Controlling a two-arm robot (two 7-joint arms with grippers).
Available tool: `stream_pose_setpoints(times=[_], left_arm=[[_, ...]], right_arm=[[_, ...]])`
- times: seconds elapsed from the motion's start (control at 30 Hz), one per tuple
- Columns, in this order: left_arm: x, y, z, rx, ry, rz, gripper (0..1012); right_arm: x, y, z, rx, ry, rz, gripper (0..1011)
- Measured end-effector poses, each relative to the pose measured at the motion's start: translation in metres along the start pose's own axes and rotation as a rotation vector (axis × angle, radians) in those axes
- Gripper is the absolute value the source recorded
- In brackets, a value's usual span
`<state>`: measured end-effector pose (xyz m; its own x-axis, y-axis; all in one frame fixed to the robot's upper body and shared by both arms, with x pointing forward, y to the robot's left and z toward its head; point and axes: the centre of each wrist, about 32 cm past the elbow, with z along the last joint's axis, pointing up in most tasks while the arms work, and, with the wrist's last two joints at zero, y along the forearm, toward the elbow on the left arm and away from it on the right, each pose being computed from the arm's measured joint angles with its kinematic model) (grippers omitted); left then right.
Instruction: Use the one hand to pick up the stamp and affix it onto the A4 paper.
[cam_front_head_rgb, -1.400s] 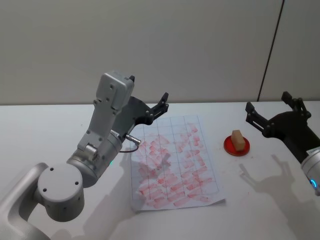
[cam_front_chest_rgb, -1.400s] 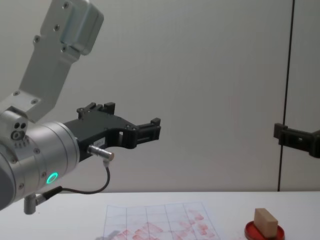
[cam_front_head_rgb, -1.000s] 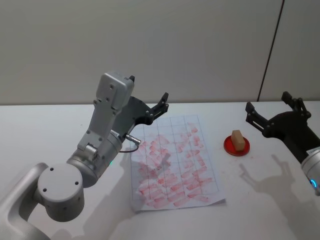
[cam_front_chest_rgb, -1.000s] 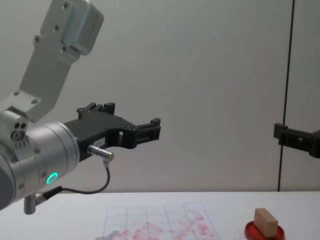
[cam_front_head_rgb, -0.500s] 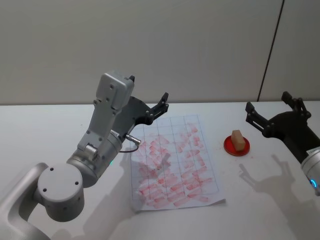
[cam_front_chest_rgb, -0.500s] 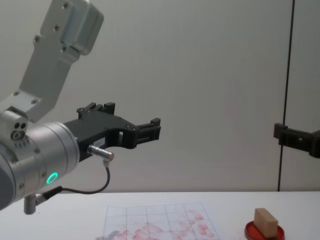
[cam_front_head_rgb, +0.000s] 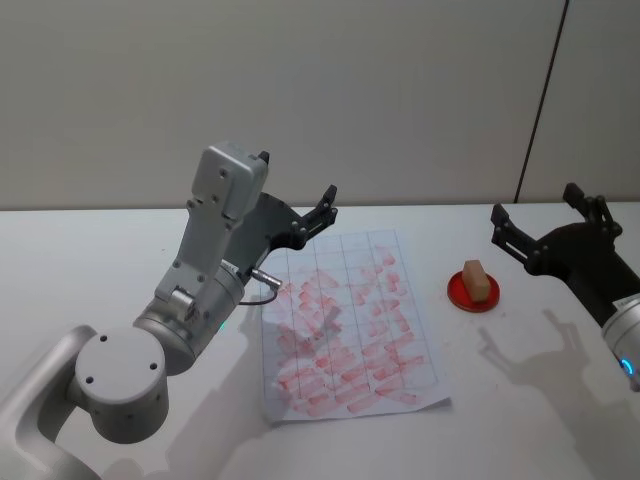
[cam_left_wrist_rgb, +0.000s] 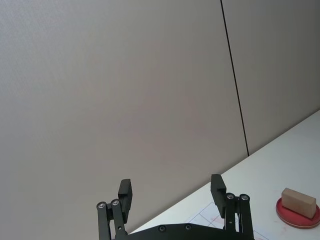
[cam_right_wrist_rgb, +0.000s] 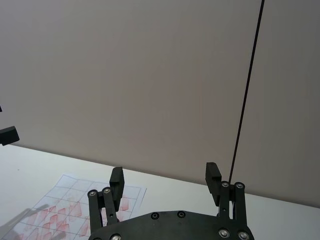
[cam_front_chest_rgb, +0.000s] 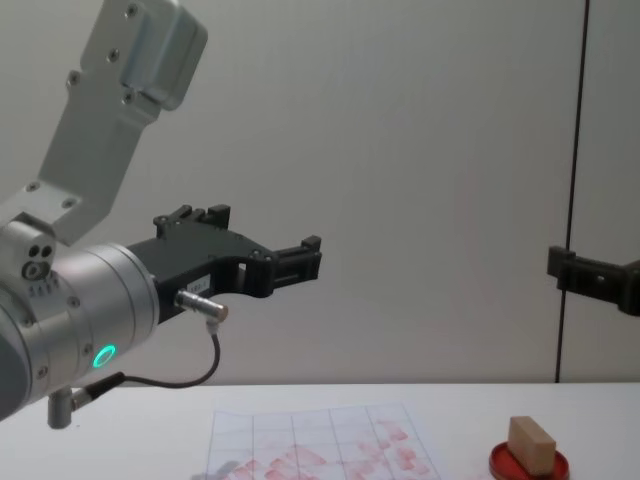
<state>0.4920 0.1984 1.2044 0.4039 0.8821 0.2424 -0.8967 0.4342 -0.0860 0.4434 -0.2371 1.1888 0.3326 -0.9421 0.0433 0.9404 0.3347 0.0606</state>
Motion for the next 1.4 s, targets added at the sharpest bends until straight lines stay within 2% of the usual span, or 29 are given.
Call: stream_pose_setpoints(times=[0.37,0.8,1.4], left_arm=[[0.0,0.0,0.0,0.0,0.0,0.0,1001],[0.0,0.0,0.0,0.0,0.0,0.0,1002],[0.0,0.0,0.0,0.0,0.0,0.0,1001]], right_arm=[[0.003,0.012,0.002,-0.032,-0.004,-0.023,1001],[0.005,0.037,0.001,-0.146,-0.003,-0.07,1001],[-0.014,0.051,-0.013,-0.303,0.004,-0.102,1001]])
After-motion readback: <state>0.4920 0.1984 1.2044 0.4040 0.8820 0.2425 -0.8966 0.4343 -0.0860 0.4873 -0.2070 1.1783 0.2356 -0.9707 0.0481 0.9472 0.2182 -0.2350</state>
